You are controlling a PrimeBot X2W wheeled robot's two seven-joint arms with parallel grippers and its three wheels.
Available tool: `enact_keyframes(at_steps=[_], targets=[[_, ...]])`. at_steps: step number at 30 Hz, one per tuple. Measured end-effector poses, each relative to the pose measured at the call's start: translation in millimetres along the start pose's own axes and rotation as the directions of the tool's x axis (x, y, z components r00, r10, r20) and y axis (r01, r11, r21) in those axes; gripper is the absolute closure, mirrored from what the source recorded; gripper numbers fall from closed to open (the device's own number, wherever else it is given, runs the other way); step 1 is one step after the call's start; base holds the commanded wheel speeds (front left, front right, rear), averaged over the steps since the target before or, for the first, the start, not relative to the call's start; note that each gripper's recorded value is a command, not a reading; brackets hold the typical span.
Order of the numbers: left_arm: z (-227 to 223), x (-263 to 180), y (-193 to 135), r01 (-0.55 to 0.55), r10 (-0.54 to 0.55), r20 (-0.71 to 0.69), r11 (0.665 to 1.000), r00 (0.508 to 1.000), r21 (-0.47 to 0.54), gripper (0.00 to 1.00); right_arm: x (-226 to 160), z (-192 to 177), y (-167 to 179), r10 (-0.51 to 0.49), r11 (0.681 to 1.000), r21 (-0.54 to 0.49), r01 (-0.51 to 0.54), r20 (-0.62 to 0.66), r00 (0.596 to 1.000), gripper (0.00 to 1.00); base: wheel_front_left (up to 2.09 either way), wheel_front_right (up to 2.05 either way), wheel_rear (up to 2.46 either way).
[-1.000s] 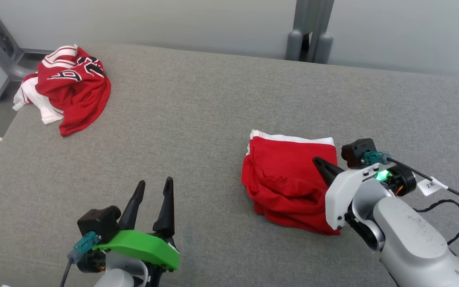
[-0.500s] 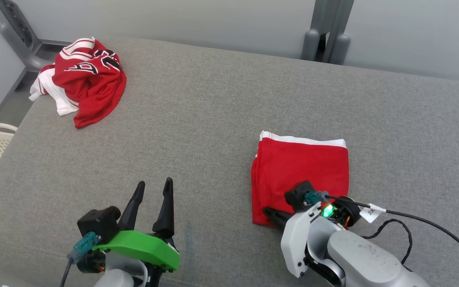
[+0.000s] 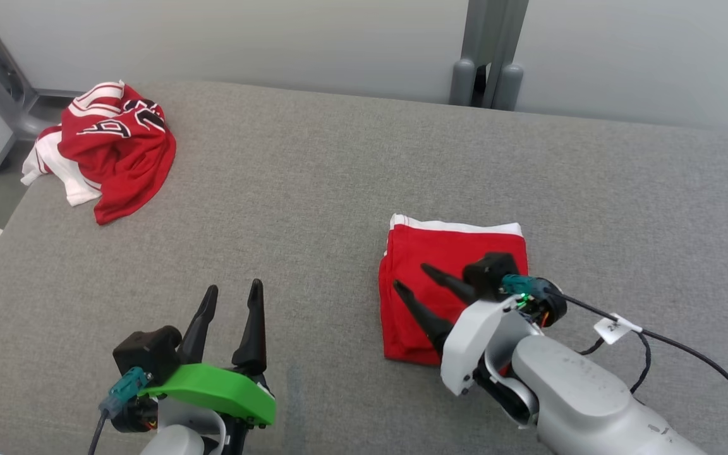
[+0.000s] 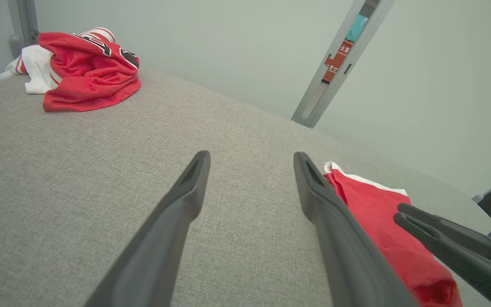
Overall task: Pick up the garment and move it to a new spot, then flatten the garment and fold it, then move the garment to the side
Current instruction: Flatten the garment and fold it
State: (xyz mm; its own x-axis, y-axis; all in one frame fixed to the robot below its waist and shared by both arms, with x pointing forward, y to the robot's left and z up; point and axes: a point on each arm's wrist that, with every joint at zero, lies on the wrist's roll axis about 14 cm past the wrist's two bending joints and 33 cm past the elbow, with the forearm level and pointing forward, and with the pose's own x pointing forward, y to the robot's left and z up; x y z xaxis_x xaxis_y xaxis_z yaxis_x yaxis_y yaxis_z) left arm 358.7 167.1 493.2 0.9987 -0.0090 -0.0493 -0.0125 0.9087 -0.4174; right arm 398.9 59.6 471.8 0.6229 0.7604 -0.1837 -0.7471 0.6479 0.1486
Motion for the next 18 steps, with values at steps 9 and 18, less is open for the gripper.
enact_keyframes(at_steps=[9, 18], targets=[[5.4, 3.1, -15.5, 0.052, -0.054, 0.022, 0.995, 0.998, 0.089, 0.0, -52.8, 40.0, -79.5, -0.303, 0.953, 0.09, 0.29, 0.211, 0.929, 0.0, 0.0, 0.0, 0.0], [0.7, 1.1, -25.0, 0.073, -0.077, 0.023, 0.988, 0.997, 0.134, 0.0, -124.0, 24.3, -108.6, -0.534, 0.845, 0.142, 0.516, 0.269, 0.801, 0.0, 0.0, 0.0, 0.0]])
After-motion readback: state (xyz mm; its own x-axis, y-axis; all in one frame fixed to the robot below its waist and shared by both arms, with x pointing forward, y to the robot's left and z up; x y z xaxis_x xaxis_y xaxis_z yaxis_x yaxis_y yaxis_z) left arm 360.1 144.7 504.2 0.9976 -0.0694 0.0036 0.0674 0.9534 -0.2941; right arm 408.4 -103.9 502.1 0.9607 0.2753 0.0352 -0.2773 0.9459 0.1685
